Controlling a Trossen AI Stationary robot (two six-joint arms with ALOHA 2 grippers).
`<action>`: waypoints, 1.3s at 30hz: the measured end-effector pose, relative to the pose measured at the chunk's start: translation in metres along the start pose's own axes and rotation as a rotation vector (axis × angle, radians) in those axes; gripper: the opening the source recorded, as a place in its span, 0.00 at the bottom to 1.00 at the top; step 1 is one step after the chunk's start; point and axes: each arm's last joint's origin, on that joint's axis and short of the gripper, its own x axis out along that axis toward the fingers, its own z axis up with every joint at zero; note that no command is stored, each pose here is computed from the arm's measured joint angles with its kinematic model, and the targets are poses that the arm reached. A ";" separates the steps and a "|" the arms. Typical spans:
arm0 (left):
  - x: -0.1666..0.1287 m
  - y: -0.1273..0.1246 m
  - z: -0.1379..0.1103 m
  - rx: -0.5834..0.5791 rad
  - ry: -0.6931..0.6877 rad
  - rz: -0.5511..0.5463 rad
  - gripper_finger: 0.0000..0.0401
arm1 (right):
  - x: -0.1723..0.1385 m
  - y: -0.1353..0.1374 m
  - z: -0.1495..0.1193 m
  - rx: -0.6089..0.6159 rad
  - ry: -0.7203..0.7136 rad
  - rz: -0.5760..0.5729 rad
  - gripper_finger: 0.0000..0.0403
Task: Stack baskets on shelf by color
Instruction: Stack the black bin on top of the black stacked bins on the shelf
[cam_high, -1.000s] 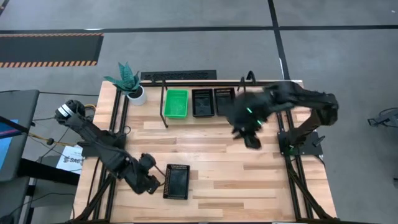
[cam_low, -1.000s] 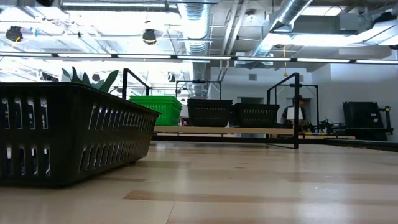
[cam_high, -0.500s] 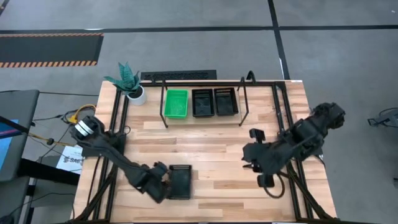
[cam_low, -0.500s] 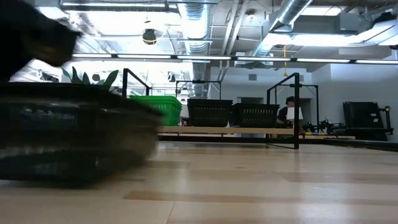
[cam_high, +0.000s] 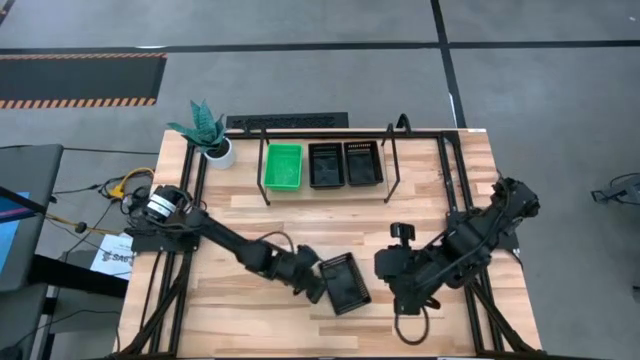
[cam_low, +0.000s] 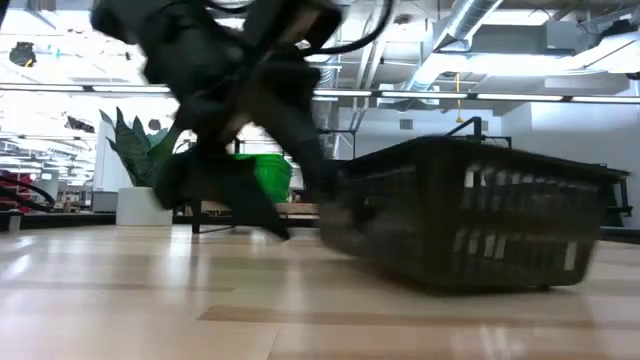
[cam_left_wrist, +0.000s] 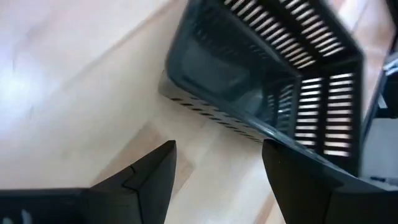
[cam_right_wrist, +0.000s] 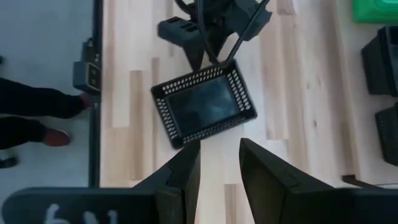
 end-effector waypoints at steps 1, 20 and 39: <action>-0.001 -0.002 0.004 0.019 0.001 -0.004 0.56 | 0.000 0.000 0.000 -0.002 0.002 -0.002 0.34; -0.132 -0.067 0.020 0.237 -0.054 0.122 0.56 | 0.052 0.032 -0.036 -0.136 0.072 0.024 0.51; -0.164 -0.070 0.013 0.180 -0.083 0.072 0.56 | 0.188 0.024 -0.064 -0.242 -0.071 0.254 0.51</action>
